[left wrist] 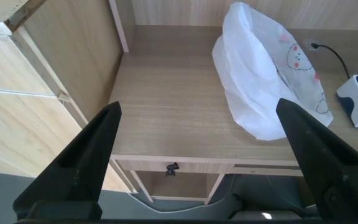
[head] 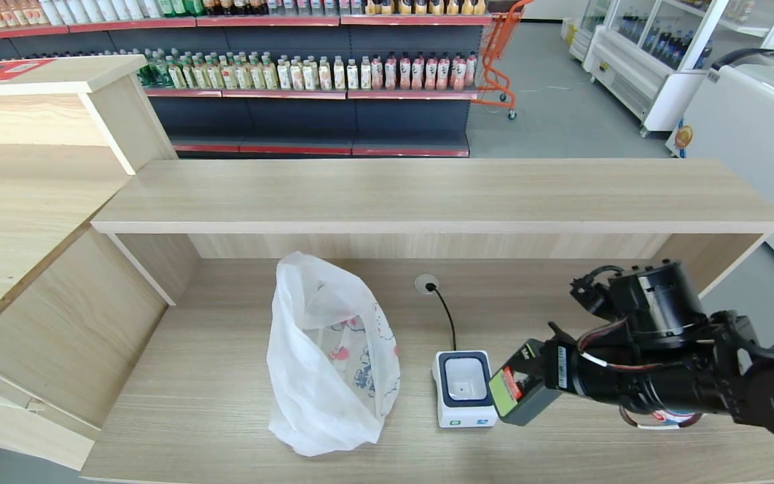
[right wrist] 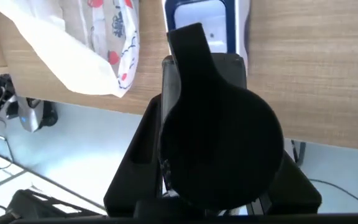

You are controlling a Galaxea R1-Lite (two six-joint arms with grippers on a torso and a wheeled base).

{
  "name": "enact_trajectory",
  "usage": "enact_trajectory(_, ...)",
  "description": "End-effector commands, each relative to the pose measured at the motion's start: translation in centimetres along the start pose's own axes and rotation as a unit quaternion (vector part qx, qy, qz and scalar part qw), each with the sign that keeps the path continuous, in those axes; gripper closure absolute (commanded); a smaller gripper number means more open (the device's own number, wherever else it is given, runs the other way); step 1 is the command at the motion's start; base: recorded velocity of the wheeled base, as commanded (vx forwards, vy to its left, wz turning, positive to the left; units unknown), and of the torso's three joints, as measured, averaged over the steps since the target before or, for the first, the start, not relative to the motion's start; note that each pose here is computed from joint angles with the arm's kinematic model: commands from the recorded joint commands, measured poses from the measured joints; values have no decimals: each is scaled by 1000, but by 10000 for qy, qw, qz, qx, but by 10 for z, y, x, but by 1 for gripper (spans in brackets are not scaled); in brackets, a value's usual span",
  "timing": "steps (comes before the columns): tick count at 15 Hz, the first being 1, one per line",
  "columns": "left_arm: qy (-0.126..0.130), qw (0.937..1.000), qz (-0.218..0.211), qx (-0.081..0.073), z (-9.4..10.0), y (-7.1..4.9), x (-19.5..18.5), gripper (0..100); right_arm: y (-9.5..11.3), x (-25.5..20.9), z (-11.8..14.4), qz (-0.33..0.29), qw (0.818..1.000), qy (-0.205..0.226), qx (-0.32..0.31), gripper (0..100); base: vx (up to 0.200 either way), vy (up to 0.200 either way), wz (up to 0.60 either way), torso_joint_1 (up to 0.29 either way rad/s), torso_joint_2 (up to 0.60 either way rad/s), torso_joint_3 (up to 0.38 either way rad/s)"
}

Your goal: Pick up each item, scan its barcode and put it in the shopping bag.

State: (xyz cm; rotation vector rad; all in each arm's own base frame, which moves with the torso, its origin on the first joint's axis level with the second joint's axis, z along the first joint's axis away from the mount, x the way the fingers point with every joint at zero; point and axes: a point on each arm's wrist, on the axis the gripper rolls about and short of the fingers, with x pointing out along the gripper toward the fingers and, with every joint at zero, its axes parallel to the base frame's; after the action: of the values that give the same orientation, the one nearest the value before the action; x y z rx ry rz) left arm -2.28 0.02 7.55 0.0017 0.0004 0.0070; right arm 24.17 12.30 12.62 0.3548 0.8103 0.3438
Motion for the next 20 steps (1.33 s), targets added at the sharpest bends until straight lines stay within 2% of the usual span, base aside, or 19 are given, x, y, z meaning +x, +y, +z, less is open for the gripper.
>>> enact_trajectory(1, -2, 10000, -4, -1, 0, 0, 0, 0, -1, 36, -1, -80, 9996, 55, -261, 100, 0, 0, 0, 0, 0, 0)
enact_trajectory(3, -2, 10000, -4, -1, 0, 0, 0, 0, -1, 48, -1, -23, 9990, -42, -441, 100, 0, 0, 0, 0, 0, 0)
enact_trajectory(7, -2, 10000, 3, -1, 0, 0, 0, 0, 10, 67, -8, 123, 9982, 30, -588, 100, 0, 0, 0, 0, 0, 0)
enact_trajectory(11, -2, 10000, -4, -1, 0, 0, 0, 0, 11, 81, -16, -11, 9978, 3, -657, 100, 0, 0, 0, 0, 0, 0)
enact_trajectory(20, -2, 10000, 3, -1, 0, 0, 0, 0, 12, 91, -18, -38, 9976, -90, -678, 100, 0, 0, 0, 0, 0, 0)
